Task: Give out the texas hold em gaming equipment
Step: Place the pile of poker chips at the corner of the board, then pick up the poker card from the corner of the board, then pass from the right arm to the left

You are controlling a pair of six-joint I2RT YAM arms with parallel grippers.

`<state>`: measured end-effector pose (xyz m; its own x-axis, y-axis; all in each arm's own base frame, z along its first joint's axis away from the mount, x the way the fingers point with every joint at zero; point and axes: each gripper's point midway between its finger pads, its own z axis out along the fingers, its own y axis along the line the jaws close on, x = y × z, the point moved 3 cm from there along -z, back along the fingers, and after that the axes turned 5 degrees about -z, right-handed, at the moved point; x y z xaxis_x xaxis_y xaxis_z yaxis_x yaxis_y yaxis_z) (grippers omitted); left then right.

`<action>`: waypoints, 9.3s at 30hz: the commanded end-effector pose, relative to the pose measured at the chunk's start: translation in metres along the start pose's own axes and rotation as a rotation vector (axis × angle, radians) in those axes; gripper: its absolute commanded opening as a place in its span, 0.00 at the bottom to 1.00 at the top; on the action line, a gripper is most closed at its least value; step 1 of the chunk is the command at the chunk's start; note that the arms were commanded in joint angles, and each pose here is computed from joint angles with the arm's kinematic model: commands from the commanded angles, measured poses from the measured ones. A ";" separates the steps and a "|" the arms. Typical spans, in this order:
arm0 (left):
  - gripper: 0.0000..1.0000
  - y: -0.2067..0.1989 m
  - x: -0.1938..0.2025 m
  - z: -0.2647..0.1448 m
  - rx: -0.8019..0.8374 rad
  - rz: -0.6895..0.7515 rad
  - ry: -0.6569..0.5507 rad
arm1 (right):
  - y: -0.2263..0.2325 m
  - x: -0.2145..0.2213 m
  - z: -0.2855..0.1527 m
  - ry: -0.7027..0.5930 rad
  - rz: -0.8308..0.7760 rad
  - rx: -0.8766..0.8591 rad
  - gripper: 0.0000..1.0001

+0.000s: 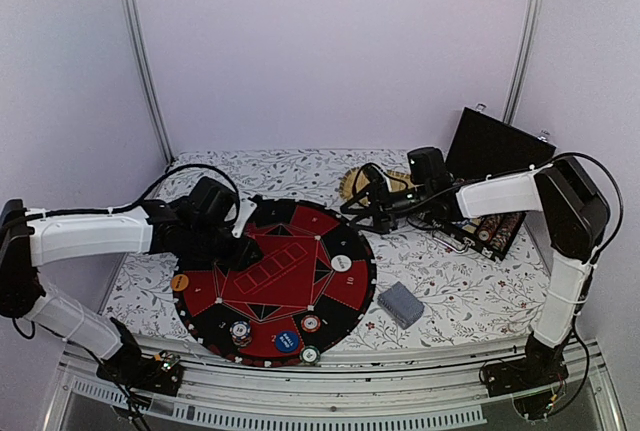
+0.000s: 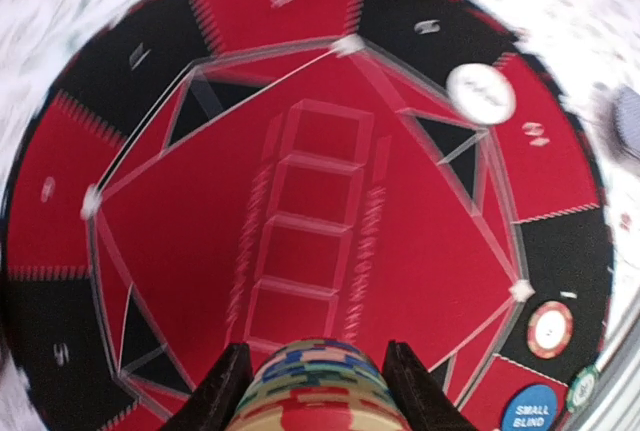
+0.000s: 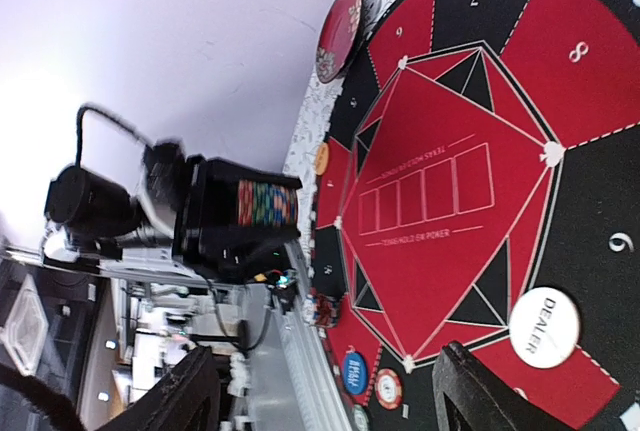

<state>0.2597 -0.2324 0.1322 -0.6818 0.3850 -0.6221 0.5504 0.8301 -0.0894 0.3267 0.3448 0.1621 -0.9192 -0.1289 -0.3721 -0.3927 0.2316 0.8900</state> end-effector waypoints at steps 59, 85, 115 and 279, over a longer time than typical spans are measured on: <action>0.00 0.213 0.141 -0.023 -0.728 -1.039 -0.091 | 0.035 0.023 -0.057 0.041 -0.469 0.254 0.76; 0.25 0.207 0.154 -0.015 -0.784 -1.116 -0.066 | 0.038 0.022 -0.057 0.054 -0.479 0.237 0.76; 0.56 0.191 0.152 -0.019 -0.753 -1.181 -0.104 | 0.050 0.020 -0.059 0.051 -0.499 0.205 0.76; 0.00 -0.106 -0.048 -0.034 0.979 -0.268 -0.225 | 0.101 0.062 0.053 0.406 -1.353 0.920 0.44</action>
<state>0.2370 -0.3230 0.1838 -0.8055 0.0374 -0.5914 0.5834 0.2258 -0.7802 0.2163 0.4058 0.1920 0.0601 -0.9143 -0.4006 -0.9089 0.1158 -0.4006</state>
